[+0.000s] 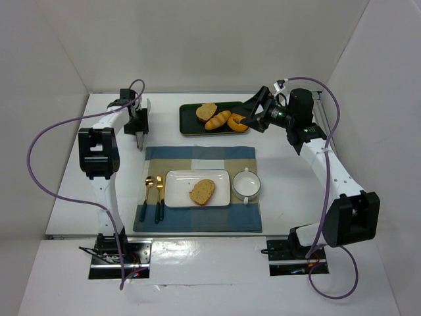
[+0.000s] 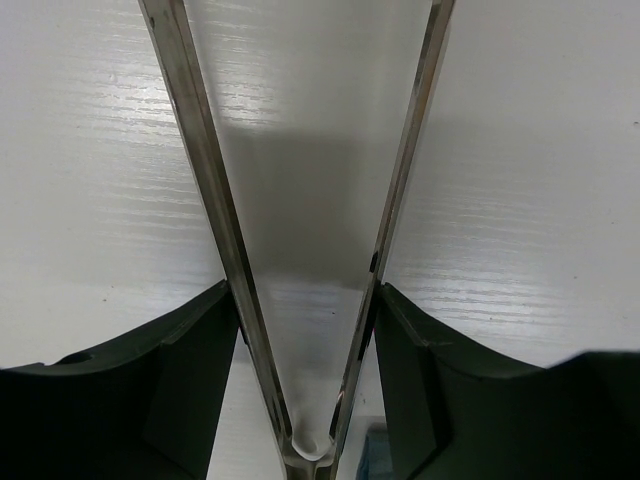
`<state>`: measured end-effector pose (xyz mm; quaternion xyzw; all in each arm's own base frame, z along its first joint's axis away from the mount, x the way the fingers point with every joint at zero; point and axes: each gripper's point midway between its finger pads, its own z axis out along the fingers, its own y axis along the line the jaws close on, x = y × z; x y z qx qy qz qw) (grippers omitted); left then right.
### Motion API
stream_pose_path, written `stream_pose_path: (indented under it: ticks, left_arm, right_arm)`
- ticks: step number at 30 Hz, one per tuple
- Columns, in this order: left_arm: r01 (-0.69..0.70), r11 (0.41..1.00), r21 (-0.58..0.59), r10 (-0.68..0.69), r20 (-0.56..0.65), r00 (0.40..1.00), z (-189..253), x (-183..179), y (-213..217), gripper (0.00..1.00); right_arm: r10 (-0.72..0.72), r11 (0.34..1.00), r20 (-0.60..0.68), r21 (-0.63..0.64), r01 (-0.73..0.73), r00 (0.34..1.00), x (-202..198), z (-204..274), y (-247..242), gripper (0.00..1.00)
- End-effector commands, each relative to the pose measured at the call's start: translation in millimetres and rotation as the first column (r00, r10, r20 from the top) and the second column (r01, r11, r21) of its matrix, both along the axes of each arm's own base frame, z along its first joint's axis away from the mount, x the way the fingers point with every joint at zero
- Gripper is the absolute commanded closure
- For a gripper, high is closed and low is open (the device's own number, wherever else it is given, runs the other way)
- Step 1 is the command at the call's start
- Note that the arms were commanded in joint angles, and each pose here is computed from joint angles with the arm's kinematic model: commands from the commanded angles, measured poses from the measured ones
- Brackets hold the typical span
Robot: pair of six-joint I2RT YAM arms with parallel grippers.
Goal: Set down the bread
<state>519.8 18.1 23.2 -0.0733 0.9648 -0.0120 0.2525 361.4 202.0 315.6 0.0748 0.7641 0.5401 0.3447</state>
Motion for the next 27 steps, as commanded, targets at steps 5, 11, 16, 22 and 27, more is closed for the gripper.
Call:
stream_pose_path:
  ticks: [5,11,16,22,27]
  left_arm:
    - [0.047,0.996,-0.073,-0.063,-0.235,0.970,-65,-47,-24,0.33]
    - [0.048,0.995,-0.085,-0.069,-0.252,0.965,-71,-49,-26,0.33]
    - [0.042,0.994,-0.098,-0.066,-0.252,0.966,-69,-49,-28,0.33]
    - [0.041,0.994,-0.100,-0.067,-0.269,0.961,-73,-52,-28,0.10]
    - [0.041,0.994,-0.100,-0.067,-0.269,0.961,-73,-52,-28,0.10]
  right_arm:
    - [0.013,0.999,0.077,0.038,-0.016,0.997,-1,22,1,0.00]
    - [0.012,0.999,0.071,0.044,-0.015,0.997,-1,20,1,0.00]
    - [0.010,0.999,0.064,0.051,-0.014,0.998,0,18,-1,0.00]
    - [0.009,0.998,0.066,0.057,-0.013,0.998,0,18,-1,0.00]
    - [0.009,0.998,0.075,0.059,-0.013,0.997,-2,21,-2,0.00]
